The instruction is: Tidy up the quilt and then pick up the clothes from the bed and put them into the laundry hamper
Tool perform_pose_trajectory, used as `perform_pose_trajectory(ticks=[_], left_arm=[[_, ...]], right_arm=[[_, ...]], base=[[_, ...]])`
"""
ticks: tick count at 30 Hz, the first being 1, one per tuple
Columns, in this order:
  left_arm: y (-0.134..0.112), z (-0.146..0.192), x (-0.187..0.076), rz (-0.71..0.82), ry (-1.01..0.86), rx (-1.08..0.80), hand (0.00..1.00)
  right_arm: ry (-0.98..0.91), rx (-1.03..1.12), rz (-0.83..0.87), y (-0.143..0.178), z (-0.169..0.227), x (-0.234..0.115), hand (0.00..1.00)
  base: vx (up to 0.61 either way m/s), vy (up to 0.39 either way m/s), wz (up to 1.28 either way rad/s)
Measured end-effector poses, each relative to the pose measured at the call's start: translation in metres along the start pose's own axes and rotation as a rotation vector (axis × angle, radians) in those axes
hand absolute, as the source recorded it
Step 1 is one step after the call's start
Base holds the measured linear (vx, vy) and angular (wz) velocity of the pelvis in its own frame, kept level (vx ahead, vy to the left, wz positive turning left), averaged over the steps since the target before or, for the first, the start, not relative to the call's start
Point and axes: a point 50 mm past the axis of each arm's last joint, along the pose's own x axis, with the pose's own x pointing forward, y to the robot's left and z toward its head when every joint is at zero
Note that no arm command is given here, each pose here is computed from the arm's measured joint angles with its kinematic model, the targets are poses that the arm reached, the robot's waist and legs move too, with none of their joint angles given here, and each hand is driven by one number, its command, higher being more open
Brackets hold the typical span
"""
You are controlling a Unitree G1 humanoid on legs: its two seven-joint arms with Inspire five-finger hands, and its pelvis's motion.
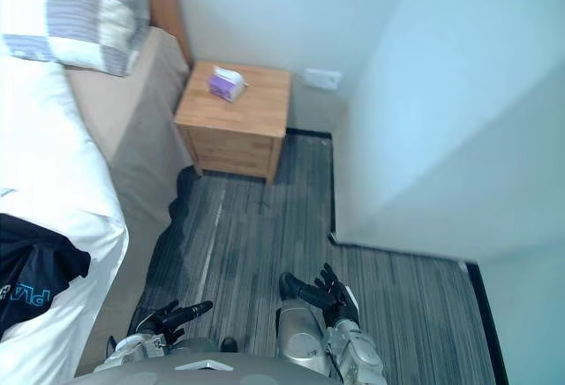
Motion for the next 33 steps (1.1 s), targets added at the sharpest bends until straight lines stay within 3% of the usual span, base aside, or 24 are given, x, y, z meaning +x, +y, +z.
perform_pose_trajectory(ticks=[4,10,15,18,23,29,33], left_arm=[[-0.01,-0.006,-0.001,-0.018,-0.016,-0.043,1.0],[-0.005,0.005,-0.003,-0.055,-0.078,-0.037,1.0],[-0.006,-0.007,-0.004,-0.084,-0.027,-0.045,1.0],[0.001,-0.008,-0.003,-0.082,0.035,-0.046,1.0],[0.011,-0.01,-0.002,-0.066,0.12,0.045,1.0],[0.011,-0.008,-0.001,-0.068,0.113,0.104,1.0],[0.023,-0.006,-0.003,-0.03,0.094,0.097,1.0]], right_arm=[[-0.04,-0.058,0.036,0.001,0.017,0.008,1.0],[0.012,-0.055,-0.006,-0.013,0.004,-0.004,1.0],[0.068,-0.003,-0.045,-0.018,0.001,-0.001,1.0],[0.149,0.047,-0.076,-0.019,-0.01,0.001,1.0],[0.124,0.079,-0.11,-0.027,-0.006,0.0,1.0],[0.144,0.178,-0.167,-0.033,-0.019,-0.008,1.0],[0.193,0.258,-0.188,-0.024,-0.039,-0.016,1.0]], base=[[0.28,-0.357,0.62],[0.17,-0.282,1.56],[0.17,-0.041,1.21],[0.22,0.119,0.74],[0.19,0.012,1.09],[0.17,-0.139,1.3],[0.13,-0.318,0.63]])
